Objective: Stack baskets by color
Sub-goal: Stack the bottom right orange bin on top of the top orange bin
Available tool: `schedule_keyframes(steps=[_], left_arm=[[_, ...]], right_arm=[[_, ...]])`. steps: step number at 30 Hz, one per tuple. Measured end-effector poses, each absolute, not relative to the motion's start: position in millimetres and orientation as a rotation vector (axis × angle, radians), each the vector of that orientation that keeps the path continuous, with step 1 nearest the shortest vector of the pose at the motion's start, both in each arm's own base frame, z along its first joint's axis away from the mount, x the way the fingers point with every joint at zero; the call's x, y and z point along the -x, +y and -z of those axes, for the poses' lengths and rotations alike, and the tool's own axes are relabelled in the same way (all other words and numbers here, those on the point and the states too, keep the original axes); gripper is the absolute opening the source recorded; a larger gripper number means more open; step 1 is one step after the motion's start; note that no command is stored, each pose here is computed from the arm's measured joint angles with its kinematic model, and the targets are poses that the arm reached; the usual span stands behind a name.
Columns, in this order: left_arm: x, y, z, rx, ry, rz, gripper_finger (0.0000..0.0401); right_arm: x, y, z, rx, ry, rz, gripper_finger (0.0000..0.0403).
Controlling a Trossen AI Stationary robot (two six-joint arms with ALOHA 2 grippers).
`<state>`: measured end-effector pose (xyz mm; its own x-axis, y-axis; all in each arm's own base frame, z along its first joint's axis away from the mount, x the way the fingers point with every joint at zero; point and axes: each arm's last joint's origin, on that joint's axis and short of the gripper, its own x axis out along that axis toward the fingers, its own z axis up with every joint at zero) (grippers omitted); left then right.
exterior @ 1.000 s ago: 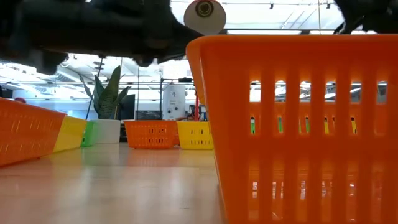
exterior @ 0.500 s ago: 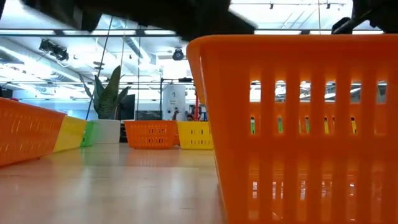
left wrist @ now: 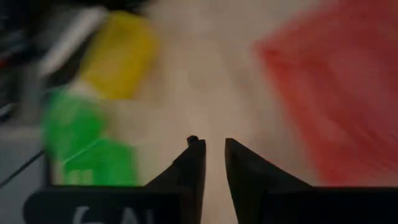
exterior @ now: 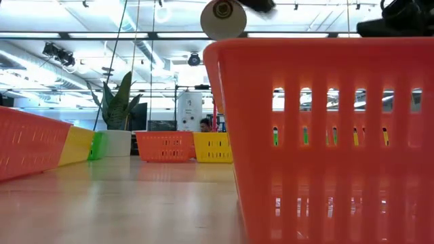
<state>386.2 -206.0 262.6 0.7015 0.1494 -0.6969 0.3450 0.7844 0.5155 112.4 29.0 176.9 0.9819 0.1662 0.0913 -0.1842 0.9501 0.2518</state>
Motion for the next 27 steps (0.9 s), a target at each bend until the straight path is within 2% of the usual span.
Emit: schedule_keyframes(steps=[3,6,12,16,22,27], left_arm=[[-372.3,-220.7,-266.5,-0.655,0.878,0.32,0.0107],[-363.4,-233.0,-263.0,-0.658,0.894,0.445,0.014],[-356.0,-241.2,-241.6,-0.911,0.849,0.573,0.0187],[-358.7,-235.0,-223.4,-0.981,0.817,0.635,0.0192],[-364.6,-227.0,-199.0,-1.078,0.706,0.661,0.0173],[-366.7,-216.5,-184.0,-1.051,0.688,0.7,0.017]], right_arm=[[-114.1,30.9,-173.6,-0.274,-0.04,-0.133,0.0012],[-115.5,32.8,-170.7,-0.283,-0.014,-0.103,0.0012],[-116.9,34.0,-167.7,-0.338,0.008,-0.043,0.0012],[-116.9,34.2,-167.8,-0.371,0.007,-0.039,0.0012],[-116.9,34.2,-167.7,-0.393,0.008,-0.039,0.0012],[-116.8,34.2,-167.7,-0.392,0.008,-0.039,0.0012]])
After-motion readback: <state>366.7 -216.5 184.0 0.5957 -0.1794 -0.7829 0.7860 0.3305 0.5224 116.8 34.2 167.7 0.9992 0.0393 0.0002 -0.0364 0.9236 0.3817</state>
